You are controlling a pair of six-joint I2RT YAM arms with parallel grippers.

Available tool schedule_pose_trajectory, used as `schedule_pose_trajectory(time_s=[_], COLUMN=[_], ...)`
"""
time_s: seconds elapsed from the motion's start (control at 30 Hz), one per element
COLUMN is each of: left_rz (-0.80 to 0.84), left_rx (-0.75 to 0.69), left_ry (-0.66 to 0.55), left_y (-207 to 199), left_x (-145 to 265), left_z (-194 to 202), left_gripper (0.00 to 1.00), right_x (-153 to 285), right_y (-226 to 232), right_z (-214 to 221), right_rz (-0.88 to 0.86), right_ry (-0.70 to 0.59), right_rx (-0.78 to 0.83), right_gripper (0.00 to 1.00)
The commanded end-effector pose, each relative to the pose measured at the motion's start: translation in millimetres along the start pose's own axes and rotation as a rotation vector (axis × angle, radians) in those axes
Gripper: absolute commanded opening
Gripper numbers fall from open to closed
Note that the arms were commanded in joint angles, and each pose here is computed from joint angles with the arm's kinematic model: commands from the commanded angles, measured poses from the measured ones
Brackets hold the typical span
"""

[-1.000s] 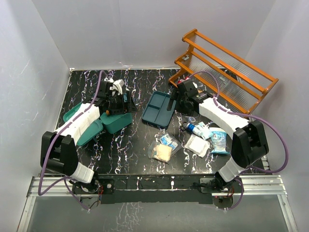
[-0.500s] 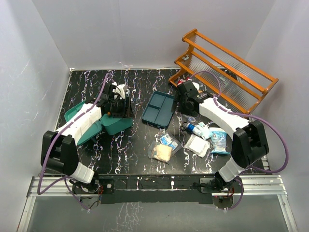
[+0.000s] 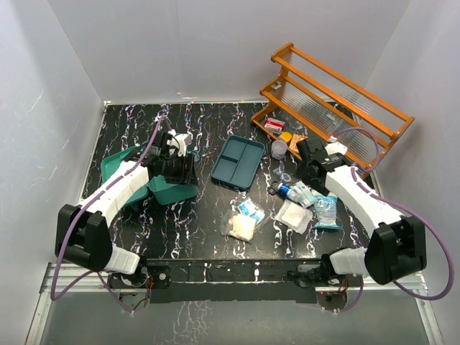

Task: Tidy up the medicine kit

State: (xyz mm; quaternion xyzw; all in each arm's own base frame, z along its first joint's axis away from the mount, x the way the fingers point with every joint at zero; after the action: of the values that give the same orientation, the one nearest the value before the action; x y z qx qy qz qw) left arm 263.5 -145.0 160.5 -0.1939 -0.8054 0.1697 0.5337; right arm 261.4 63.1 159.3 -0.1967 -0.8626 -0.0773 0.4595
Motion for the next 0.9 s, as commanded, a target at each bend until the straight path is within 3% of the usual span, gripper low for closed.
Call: schedule_pose_trajectory(time_s=[0.0,0.23,0.63,0.77,0.87], left_rz=[0.068,0.062,0.024,0.001,-0.012], left_rx=[-0.023,0.002,0.006,0.005,0.009], left_ry=[0.033,0.012,-0.117,-0.18,-0.239], left_y=[-12,-13,-27,-31,-35], left_x=[17,22,45,57,65], left_z=[21,23,-11,-23,-35], left_gripper=[0.48,0.6,0.7,0.72,0.73], right_x=[2,-14,-54,-65,-68], right_y=[-39,-74,-67,-63,-65], right_z=[1,18,57,74,79], right_rz=[0.164,0.281,0.188,0.168,0.186], right_ry=[-0.048,-0.006,0.151,0.217,0.227], right_rx=[-0.199,-0.336,-0.382,-0.374,-0.37], right_gripper=[0.7,0.71,0.69,0.62,0.46])
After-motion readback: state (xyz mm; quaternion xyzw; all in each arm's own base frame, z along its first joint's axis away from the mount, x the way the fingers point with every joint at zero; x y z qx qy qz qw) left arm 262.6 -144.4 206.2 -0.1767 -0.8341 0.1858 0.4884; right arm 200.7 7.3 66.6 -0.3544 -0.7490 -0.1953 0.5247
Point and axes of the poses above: each gripper's point midway between its finger pads, its own x axis back along the fingers, its own y axis along the line the jaws close on, z = x × y, the point moved 5 cm from there along x, back along the fingers, and after that the axes turned 12 degrees about x, right-handed, at the moved point
